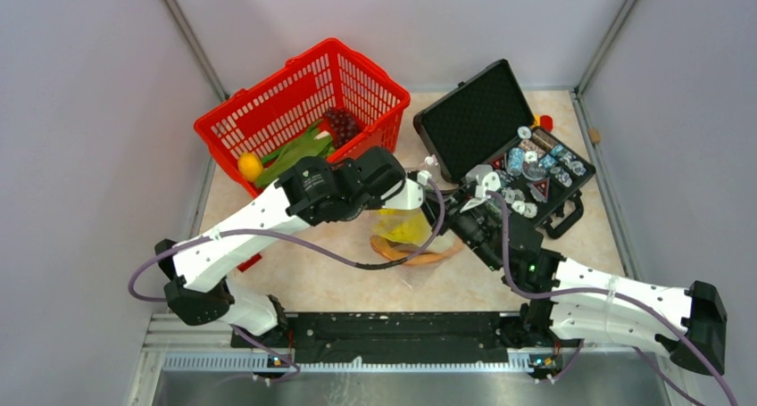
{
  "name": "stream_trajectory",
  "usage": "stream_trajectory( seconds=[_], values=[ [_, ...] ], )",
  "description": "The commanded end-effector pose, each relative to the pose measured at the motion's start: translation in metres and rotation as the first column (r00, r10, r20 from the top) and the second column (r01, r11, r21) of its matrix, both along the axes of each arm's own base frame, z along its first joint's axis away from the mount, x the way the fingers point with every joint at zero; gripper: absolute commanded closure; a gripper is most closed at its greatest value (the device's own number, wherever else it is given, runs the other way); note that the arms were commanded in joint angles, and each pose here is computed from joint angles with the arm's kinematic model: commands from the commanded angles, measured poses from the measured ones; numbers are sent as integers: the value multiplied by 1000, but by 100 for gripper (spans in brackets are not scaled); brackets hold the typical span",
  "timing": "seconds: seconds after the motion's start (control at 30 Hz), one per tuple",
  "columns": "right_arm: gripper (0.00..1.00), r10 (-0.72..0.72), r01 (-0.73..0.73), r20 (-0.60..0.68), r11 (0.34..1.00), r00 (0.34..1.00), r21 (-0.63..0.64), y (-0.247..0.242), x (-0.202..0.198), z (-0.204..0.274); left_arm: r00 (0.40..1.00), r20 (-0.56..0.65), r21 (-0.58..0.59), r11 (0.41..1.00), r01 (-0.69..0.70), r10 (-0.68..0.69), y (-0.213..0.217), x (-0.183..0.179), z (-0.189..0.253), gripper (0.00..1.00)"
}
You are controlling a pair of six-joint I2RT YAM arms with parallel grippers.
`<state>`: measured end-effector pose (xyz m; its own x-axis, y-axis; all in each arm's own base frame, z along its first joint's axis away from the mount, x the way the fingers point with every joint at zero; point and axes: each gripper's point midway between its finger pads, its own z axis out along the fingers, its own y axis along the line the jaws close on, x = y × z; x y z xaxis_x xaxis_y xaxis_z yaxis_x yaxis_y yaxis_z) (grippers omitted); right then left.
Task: Place the food in the zip-top bag and seal the zipper
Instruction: Place the fake vegetable in the zipper food storage bag.
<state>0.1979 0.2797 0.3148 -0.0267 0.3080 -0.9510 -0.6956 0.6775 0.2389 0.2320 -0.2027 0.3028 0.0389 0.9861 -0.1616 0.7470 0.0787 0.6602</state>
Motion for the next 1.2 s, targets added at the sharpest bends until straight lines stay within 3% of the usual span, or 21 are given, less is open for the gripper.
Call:
stream_trajectory(
  seconds=[0.0,0.13,0.33,0.4,0.5,0.6,0.7,0.83,0.97,1.03,1.1,1.17],
  values=[
    [100,7,-14,56,991,998,133,-5,-7,38,995,49,-82,993,90,-86,-16,-1,19,77],
    [100,20,-27,56,991,998,130,-2,-8,38,986,40,-96,982,165,-162,-33,-6,19,72],
    [100,18,-26,57,989,998,144,-5,-9,40,984,17,-41,983,179,-178,-34,-7,9,56],
    [100,16,-24,58,989,998,147,-6,-9,40,987,76,-56,987,148,-144,-35,1,17,39],
    [100,15,-23,54,989,998,149,-6,-9,39,985,126,-87,987,133,-122,-35,5,22,26],
    [100,9,-16,50,988,999,151,-8,-8,38,973,217,-228,966,123,-72,-40,11,44,6],
    [100,3,-10,45,988,999,157,-9,-7,37,968,239,-402,900,168,-73,-49,2,65,1],
    [100,0,-6,39,987,999,160,-9,-7,36,966,254,-623,757,195,-39,-45,-11,101,1],
    [100,14,-21,44,985,999,171,-8,-9,39,968,249,-756,631,173,33,-19,-21,126,1],
    [100,23,-30,45,984,999,174,-6,-10,40,975,204,-805,581,117,87,-5,-18,129,3],
    [100,25,-33,42,983,999,182,-6,-10,42,984,107,-869,495,22,144,8,-12,128,1],
    [100,32,-39,40,983,999,180,-4,-11,42,996,-19,-901,431,-57,92,7,-13,120,1]
  ],
)
